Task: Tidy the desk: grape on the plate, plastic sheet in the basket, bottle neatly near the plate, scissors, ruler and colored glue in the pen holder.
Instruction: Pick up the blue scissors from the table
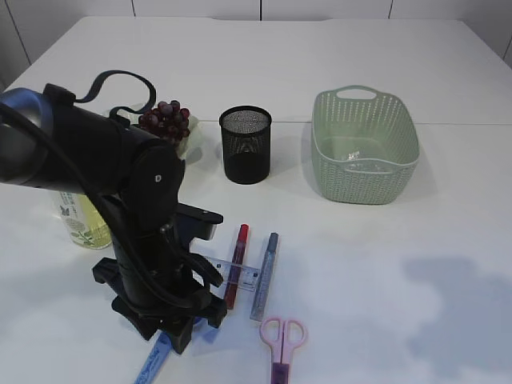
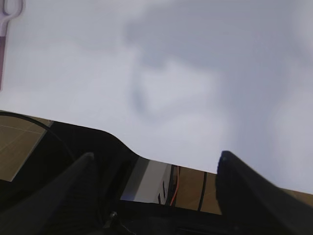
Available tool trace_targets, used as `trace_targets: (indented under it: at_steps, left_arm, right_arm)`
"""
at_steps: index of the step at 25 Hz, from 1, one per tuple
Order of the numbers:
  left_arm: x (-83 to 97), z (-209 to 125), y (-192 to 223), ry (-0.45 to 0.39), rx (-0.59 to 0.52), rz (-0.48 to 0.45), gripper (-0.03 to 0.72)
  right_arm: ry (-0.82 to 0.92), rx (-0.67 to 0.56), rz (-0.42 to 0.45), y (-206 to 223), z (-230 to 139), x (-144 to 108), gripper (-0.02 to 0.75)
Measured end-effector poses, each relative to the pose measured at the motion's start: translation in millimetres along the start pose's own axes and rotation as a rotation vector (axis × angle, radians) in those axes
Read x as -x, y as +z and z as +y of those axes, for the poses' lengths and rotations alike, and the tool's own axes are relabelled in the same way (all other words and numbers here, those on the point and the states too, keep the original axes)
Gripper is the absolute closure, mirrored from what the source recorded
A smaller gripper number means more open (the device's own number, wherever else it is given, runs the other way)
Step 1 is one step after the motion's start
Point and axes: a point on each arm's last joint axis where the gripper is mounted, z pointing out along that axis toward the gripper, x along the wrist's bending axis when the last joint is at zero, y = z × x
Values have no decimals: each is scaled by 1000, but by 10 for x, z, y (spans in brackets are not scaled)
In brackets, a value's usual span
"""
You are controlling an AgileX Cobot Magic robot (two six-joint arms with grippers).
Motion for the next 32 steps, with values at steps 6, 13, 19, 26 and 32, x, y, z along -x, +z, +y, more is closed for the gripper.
trace_targets:
  at_steps: [6,13,19,26,32]
  left_arm:
    - [-10,5,35,6,-7,13,357]
    - [-11,17,87,7,-11,17,357]
    - [-12,32,150,7,-25,23,357]
    - [-8,52,151,8,-2,18,428]
    - [-1,74,155,9,16,13,475]
  right_arm:
    - [0,0,0,0,0,0,155]
    - [-2,0,0,0,0,0,155]
    - [-2,0,0,0,0,0,155]
    - [-5,0,0,0,0,0,155]
    - [-13,0,0,0,0,0,155]
